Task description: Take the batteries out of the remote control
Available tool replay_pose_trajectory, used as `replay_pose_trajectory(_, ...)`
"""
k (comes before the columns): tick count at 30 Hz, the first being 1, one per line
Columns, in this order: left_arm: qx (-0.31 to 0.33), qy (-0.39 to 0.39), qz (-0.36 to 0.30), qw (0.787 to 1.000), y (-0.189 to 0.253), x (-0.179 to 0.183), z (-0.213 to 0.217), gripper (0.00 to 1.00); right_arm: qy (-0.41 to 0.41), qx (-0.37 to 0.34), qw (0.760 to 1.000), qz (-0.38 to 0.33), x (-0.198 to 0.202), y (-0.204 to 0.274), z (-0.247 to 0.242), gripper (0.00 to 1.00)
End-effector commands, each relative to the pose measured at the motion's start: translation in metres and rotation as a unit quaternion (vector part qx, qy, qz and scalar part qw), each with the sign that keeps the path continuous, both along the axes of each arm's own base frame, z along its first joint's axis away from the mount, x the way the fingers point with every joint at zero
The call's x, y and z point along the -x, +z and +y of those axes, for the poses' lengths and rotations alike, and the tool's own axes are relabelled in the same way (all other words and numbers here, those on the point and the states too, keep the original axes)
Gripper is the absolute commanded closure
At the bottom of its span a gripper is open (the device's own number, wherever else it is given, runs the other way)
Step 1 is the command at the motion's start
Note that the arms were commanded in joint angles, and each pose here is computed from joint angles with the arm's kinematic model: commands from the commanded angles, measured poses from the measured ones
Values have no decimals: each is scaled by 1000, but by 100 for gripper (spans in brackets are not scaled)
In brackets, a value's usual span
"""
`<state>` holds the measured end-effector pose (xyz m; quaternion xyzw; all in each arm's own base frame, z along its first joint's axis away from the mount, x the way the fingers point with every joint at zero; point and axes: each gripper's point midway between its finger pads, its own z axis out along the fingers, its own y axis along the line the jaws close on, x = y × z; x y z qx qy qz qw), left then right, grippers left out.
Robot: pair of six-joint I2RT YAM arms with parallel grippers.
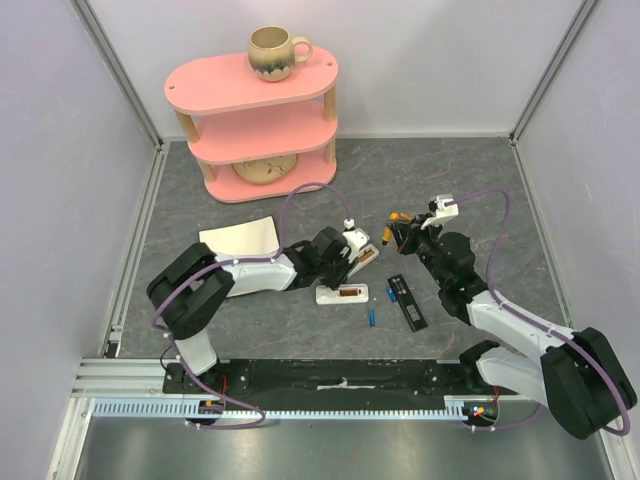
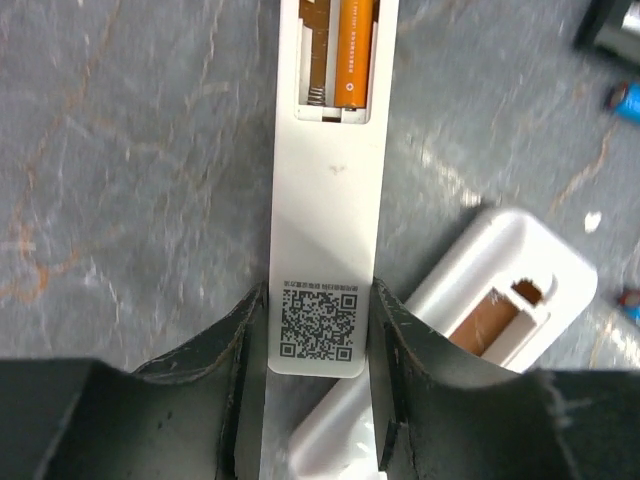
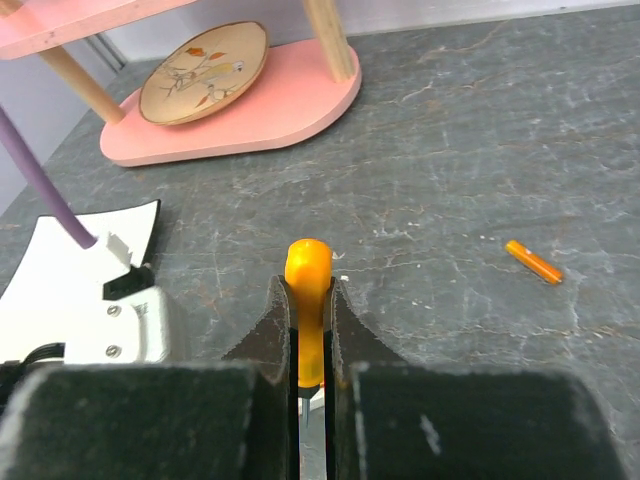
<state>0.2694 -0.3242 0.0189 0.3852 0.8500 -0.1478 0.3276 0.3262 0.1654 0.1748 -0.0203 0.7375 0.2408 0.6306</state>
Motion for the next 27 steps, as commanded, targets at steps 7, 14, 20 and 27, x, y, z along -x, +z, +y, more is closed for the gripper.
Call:
replay_pose_trajectory(7,10,11,21,1000,13,50,44,72,76,-42,994,-59,-4,30,46,100)
replay_pose_trajectory(14,4,38,29,999,11,62,53,45,96,-36,993,-57,2,20,74,100)
replay_pose_trajectory(20,1,55,1,998,17,46,49,31,93,-35,993,-58,0,17,81,100)
replay_pose_trajectory(27,6,40,-2,999,7,38,33,41,77,-30,995,-60,-7,10,79,100)
